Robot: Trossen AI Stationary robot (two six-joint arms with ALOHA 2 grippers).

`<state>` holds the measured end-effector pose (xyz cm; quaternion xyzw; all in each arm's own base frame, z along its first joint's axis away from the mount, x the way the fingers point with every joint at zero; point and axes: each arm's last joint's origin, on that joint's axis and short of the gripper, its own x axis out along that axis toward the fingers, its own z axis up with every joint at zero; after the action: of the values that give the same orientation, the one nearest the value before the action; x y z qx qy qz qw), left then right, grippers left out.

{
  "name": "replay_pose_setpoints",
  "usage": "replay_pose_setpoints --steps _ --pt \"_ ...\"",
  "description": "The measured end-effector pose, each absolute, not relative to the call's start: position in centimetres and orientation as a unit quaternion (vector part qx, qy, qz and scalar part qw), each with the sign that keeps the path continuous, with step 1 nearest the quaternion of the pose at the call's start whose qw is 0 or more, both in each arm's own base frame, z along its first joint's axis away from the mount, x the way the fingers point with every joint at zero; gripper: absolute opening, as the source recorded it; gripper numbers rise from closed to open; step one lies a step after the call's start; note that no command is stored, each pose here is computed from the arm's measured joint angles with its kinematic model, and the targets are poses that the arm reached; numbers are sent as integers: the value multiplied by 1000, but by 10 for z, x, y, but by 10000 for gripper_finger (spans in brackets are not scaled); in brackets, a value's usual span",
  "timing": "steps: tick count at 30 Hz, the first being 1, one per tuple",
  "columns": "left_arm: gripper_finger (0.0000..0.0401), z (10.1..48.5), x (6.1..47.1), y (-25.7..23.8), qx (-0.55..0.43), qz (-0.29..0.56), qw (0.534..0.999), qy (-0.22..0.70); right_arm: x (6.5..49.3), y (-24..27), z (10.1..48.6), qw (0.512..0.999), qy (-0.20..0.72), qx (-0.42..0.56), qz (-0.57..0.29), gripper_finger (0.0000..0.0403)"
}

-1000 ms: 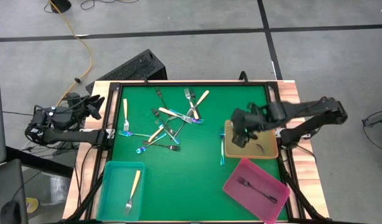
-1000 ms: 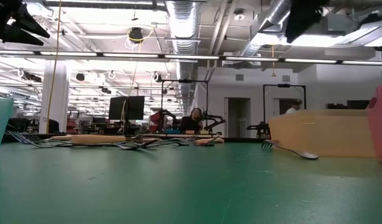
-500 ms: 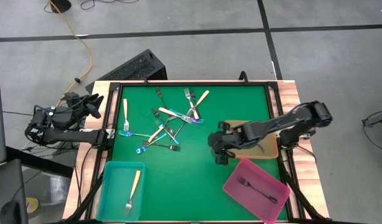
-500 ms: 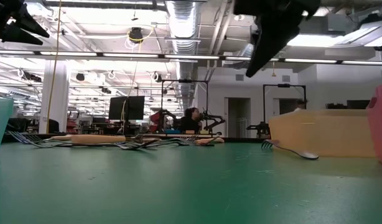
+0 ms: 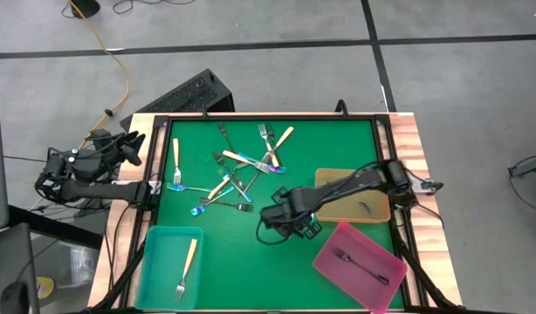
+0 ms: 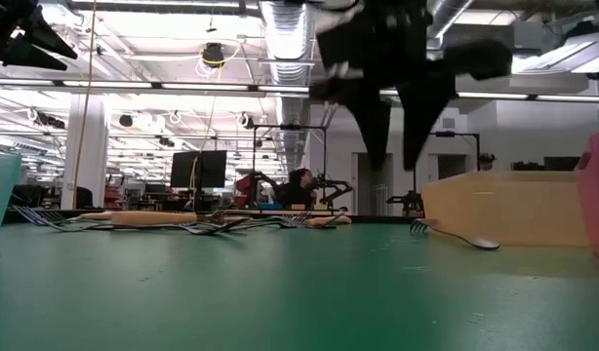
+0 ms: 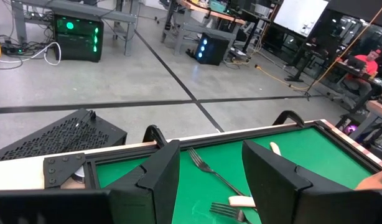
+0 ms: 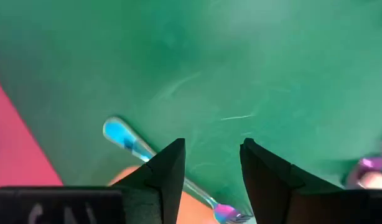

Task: Sort silverware by color (type)
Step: Put the blue fork into the orange bin

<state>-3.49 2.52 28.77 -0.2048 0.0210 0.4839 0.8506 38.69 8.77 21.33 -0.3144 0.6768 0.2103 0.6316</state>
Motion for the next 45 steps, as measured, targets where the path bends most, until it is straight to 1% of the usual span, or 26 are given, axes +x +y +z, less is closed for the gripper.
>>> replay_pose_setpoints --steps 4,10,12,15,18,27,31,35,42,45 --pt "158 288 -35 25 -205 484 851 21 392 93 194 573 710 -331 242 175" --pt "158 288 -35 25 -205 484 851 21 386 97 174 484 752 -344 287 165" --pt "158 288 -35 25 -205 484 851 21 385 99 169 468 757 -347 296 158" --pt "158 288 -35 25 -205 484 851 21 385 101 164 465 755 -349 304 150" --pt "158 288 -35 25 -205 484 851 21 388 103 163 477 745 -345 314 144" --pt "158 288 -35 25 -205 484 851 21 388 105 157 481 739 -332 334 133" --pt "158 288 -35 25 -205 484 851 21 386 104 155 475 742 -330 337 120" --pt "158 288 -35 25 -205 484 851 21 384 103 152 466 744 -333 344 92" --pt "158 288 -35 25 -205 484 851 21 384 103 152 466 741 -335 348 18" --pt "158 288 -35 25 -205 484 851 21 384 103 152 464 744 -334 347 14"
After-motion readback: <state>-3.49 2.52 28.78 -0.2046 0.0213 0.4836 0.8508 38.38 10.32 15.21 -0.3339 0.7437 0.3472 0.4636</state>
